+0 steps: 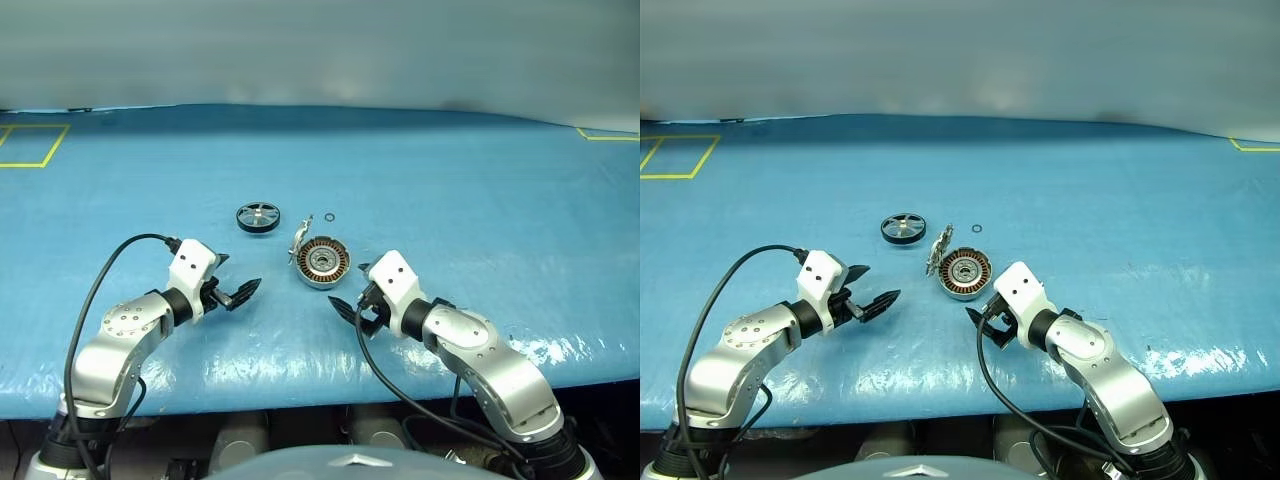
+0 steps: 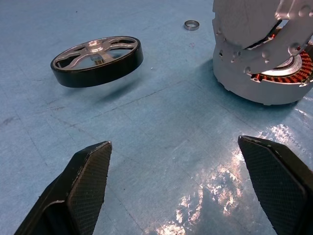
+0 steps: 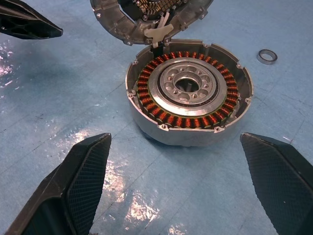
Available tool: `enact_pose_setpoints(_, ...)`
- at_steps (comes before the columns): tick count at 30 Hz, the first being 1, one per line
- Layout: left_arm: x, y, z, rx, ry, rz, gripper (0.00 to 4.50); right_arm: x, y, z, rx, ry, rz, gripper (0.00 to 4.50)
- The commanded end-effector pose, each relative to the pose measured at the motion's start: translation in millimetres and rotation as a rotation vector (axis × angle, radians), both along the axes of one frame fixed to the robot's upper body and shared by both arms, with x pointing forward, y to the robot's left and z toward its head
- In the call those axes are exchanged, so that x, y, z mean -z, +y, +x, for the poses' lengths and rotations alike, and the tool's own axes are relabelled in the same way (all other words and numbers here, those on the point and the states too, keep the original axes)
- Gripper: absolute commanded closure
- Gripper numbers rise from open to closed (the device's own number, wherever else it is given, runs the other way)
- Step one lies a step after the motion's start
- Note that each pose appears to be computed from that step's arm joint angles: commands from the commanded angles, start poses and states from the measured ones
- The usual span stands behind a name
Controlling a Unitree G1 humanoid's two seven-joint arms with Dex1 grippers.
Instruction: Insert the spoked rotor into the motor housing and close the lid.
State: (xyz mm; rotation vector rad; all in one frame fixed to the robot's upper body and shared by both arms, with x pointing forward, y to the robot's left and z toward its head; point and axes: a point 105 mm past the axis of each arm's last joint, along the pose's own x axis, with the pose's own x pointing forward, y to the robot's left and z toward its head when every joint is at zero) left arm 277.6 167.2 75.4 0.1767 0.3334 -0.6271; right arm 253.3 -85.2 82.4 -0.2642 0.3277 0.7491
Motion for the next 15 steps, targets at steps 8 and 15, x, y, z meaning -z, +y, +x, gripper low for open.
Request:
enact_pose_setpoints(8, -12.8, -5.4, 0.3, 0.023, -0.066, -0.003, 0.0, -10.1, 3.0, 2.0, -0.016, -0.045, 0.011, 0.04)
enact_pose_setpoints(15, -12.5, -6.5, 0.6, 0.026, -0.065, -0.005, 0.0, -10.2, 3.3, 2.0, -0.02, -0.045, 0.008, 0.04)
